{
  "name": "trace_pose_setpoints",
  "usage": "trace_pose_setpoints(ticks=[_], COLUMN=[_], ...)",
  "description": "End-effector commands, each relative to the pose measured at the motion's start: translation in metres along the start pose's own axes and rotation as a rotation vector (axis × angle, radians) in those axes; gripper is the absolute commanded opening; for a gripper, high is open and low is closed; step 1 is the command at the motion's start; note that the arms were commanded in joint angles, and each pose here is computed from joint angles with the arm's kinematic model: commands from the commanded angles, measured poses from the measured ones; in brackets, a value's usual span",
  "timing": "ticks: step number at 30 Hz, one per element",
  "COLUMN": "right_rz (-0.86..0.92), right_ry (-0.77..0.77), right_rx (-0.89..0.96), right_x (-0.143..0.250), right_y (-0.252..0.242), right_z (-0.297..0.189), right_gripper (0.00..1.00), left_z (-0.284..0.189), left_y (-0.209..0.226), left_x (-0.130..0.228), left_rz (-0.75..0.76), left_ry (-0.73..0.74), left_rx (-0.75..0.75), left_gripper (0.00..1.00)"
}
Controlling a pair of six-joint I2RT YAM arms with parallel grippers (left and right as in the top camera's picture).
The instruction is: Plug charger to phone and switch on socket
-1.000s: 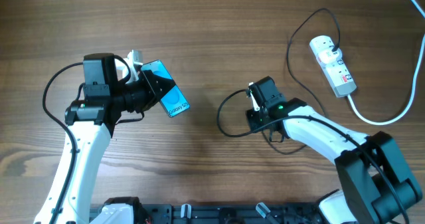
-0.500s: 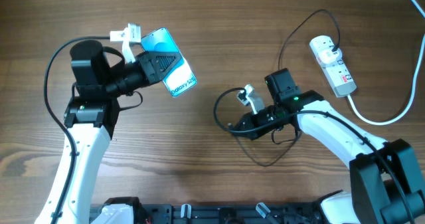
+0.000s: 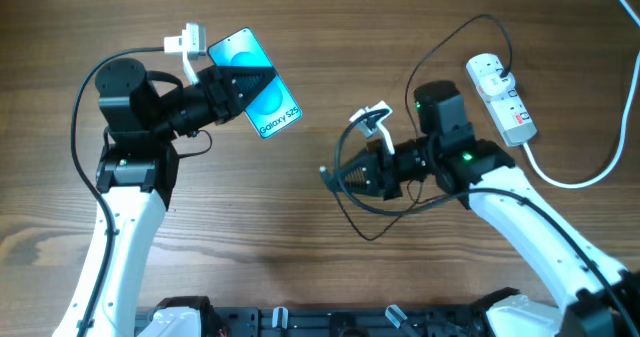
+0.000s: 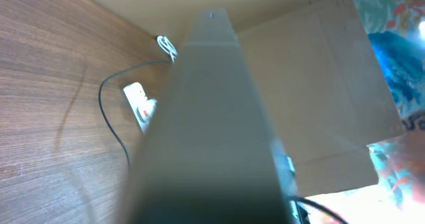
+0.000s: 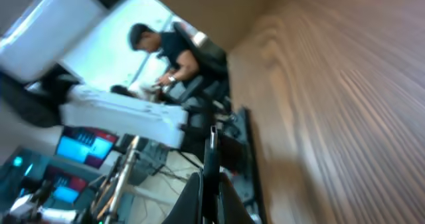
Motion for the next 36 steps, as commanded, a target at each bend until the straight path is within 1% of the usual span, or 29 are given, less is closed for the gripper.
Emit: trace_pose_setpoints(ticks=[1,4,6,11,13,14,16,23,30,36], right_rz=[0.02,-0.028,-0.064,-0.088,-0.087,-0.091,-0.094,-0.081,-0.081,-0.049], right_ry=[0.023,0.03,0.014,-0.037,-0.051,-0.059,-0.081,-0.102,-0.119,-0.125], right_rx=[-0.155,-0.176,-0.169,-0.1,-0.084,-0.074,-0.048,-0.02,-0.018,-0.014], right_x=[-0.018,-0.032,-0.039,-0.041,-0.042,-0.043,-0.045,-0.047,-0.05,-0.05], right_y=[0.033,0.046,0.055,0.054,0.053,0.052,0.05,0.045,0.046,0.045], right_z=[0.001,0.011,0.022,0.038,0.039,0.039,0.039,0.04,0.04,0.04], right_gripper=[0.05,0.05,0.05,0.04,0.04,0.04,0.04,0.04,0.04,0.04], left_z=[-0.01,-0.012,-0.012,-0.016,-0.019,-0.02,-0.02,-0.022,-0.016,-0.007], left_y=[-0.017,-0.02,-0.019,-0.017,-0.016,-0.014,-0.015,-0.02,-0.023,-0.024], left_x=[-0.003,-0.002,-0.002,-0.006,-0.008,-0.008,-0.006,0.006,0.011,0.014], left_rz=[0.019,0.021,0.015,0.012,-0.018,-0.057,-0.086,-0.081,-0.066,-0.064], left_ry=[0.025,0.043,0.047,0.024,0.017,0.018,0.043,0.186,0.218,0.204], left_rx=[0.065,0.085,0.084,0.075,0.071,0.066,0.075,0.133,0.145,0.135], left_gripper=[0.06,0.08,0.05,0.04,0.04,0.04,0.04,0.04,0.04,0.04])
Point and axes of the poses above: each gripper's point midway between its finger pads, its own z axis out along the fingers, its own y axis along the line the jaws close on, x = y × z, the point moved 9 cm from there along -z, back along the fingers, and after that the axes turned 4 degrees about -z, right-handed, at the moved point
